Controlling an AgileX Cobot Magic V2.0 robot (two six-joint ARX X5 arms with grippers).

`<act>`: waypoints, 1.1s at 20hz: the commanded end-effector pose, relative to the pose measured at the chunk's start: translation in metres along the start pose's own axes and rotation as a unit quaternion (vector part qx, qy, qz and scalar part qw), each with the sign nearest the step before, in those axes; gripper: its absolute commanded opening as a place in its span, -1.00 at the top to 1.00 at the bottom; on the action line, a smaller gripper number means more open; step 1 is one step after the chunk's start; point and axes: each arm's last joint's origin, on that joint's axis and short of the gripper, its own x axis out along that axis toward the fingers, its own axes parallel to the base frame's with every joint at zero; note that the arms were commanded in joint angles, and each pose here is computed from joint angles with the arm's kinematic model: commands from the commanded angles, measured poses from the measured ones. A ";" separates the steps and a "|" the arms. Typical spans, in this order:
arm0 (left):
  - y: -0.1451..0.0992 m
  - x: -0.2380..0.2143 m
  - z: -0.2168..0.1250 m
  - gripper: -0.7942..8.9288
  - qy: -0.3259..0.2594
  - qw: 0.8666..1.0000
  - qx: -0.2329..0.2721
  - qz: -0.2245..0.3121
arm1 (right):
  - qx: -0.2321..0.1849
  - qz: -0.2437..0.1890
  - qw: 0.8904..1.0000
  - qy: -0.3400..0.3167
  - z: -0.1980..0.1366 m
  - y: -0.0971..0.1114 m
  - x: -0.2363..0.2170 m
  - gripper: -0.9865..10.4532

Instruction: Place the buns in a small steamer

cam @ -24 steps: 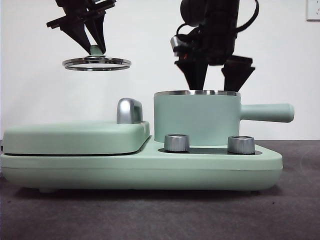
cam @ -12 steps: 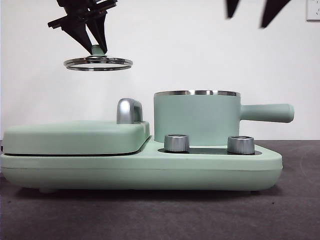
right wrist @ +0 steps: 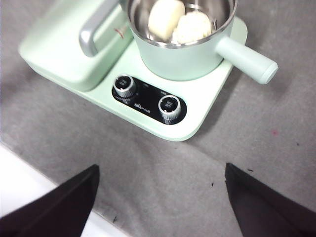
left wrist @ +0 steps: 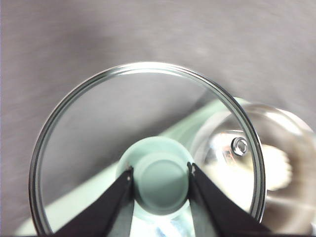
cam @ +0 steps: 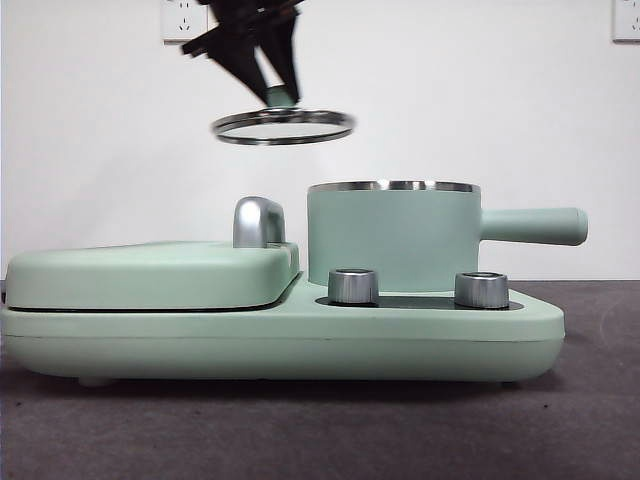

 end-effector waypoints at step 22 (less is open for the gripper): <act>-0.115 0.021 -0.016 0.81 0.056 0.994 0.079 -0.053 | 0.005 0.033 0.993 -0.117 -0.057 -0.011 -0.028 0.12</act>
